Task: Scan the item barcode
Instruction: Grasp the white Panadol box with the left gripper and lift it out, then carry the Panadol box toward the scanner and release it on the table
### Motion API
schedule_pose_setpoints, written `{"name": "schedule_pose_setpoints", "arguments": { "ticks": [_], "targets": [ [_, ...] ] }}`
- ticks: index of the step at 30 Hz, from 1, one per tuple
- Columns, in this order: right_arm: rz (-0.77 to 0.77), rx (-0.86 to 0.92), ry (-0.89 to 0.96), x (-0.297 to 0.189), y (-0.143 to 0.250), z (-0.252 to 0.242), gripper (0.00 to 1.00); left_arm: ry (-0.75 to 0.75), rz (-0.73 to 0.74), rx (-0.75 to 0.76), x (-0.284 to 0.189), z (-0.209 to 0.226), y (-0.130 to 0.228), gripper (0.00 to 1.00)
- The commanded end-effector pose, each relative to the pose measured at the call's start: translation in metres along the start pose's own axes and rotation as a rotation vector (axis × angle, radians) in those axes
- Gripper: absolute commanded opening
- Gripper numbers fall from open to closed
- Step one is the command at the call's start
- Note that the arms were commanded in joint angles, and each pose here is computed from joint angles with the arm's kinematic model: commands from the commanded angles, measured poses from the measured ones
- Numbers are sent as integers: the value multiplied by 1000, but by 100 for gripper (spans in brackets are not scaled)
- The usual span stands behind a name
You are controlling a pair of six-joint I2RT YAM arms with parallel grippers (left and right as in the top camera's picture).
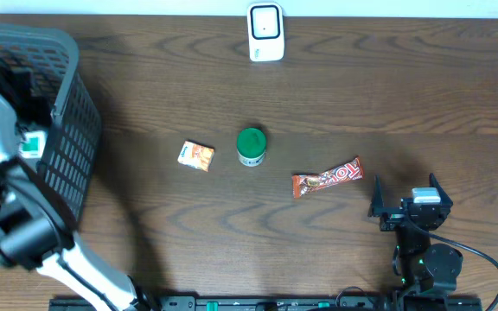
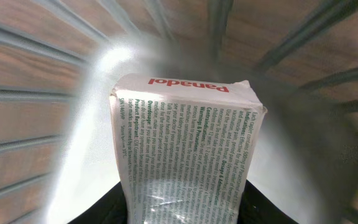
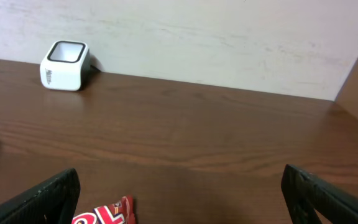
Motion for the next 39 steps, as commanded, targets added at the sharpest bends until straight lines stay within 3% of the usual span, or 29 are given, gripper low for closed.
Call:
{"name": "schedule_pose_setpoints", "arguments": {
  "ticks": [1, 10, 18, 28, 35, 39],
  "targets": [
    [2, -11, -8, 0, 1, 2, 99, -18, -191, -67, -79, 3, -20, 43],
    [2, -11, -8, 0, 1, 2, 99, 239, -457, -173, -218, -38, -8, 43],
    [2, -11, -8, 0, 1, 2, 99, 513, -517, -63, -289, -128, 26, 44],
    [2, -11, -8, 0, 1, 2, 99, 736, -232, 255, -270, -274, 89, 44],
    [2, -11, -8, 0, 1, 2, 99, 757, 24, 502, -219, -376, 164, 44],
    [2, -11, -8, 0, 1, 2, 99, 749, 109, 584, -201, -408, 199, 44]
  ]
}}
Point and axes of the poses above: each gripper's point midway between its finger pads, its own x axis out along the fingers, its own z axis along the line the jaws close on, y = z × x, the point moved 7 cm from there along -x, back along the fingers, and after that the axes turned 14 degrees about -x, right-handed, at the moved point
